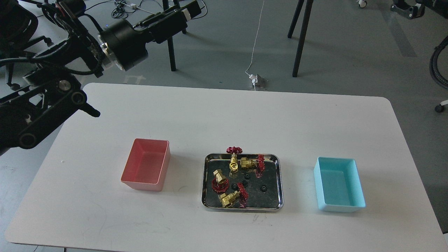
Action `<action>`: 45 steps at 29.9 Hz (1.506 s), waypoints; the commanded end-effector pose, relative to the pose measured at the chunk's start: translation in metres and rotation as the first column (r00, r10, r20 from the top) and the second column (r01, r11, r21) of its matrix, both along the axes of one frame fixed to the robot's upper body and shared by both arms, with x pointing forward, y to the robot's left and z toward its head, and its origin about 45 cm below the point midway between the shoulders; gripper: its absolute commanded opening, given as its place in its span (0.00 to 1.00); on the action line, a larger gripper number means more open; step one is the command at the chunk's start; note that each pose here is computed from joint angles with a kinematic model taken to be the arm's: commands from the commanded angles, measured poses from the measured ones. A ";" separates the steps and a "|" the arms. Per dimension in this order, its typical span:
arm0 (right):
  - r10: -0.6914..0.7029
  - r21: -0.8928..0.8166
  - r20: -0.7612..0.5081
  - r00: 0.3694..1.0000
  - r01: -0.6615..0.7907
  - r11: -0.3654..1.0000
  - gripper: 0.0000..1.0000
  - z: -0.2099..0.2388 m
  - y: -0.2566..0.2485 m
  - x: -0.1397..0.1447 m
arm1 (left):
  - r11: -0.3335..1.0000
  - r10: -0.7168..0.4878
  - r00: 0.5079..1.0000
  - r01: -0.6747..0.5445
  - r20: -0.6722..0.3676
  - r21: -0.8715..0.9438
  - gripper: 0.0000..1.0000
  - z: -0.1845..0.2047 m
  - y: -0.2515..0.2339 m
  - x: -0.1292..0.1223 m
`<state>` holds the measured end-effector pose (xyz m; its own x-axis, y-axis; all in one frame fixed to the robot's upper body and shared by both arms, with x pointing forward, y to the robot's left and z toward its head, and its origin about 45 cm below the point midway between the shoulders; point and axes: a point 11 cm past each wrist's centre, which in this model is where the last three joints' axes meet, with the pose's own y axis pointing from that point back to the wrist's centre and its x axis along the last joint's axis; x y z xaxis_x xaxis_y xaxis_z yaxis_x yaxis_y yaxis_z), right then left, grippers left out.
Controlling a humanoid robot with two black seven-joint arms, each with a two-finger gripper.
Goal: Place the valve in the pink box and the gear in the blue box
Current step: 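Move the left arm down toward the metal tray, then grasp a red-handled brass valve in the tray with the left gripper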
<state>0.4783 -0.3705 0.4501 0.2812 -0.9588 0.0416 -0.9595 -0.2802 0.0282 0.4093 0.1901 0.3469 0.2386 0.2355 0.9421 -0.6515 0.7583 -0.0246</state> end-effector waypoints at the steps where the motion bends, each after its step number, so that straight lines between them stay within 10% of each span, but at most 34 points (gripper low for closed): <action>1: 0.002 -0.001 0.018 1.000 -0.002 1.000 1.00 0.010 0.002 0.001 | 0.969 -0.082 0.986 0.045 0.148 0.242 0.90 -0.042 -0.017 -0.018; 6: -0.006 -0.005 0.061 0.998 0.007 1.000 1.00 0.032 0.000 0.000 | 0.883 -0.223 0.952 0.106 0.210 0.457 0.91 -0.119 -0.018 -0.056; 16: -0.036 -0.005 0.078 0.996 0.036 0.999 1.00 0.041 -0.005 -0.001 | 0.894 -0.137 0.990 0.133 -0.021 0.428 0.91 -0.232 -0.034 -0.102; 34: -0.021 -0.009 0.105 0.994 0.022 1.000 1.00 0.055 0.002 -0.001 | 0.886 -0.118 0.983 0.168 -0.141 0.431 0.92 -0.290 -0.052 -0.130; 45: -0.021 -0.011 0.102 0.995 0.023 1.000 1.00 0.053 0.002 0.000 | 0.888 -0.104 0.984 0.156 -0.143 0.433 0.43 -0.297 -0.051 -0.131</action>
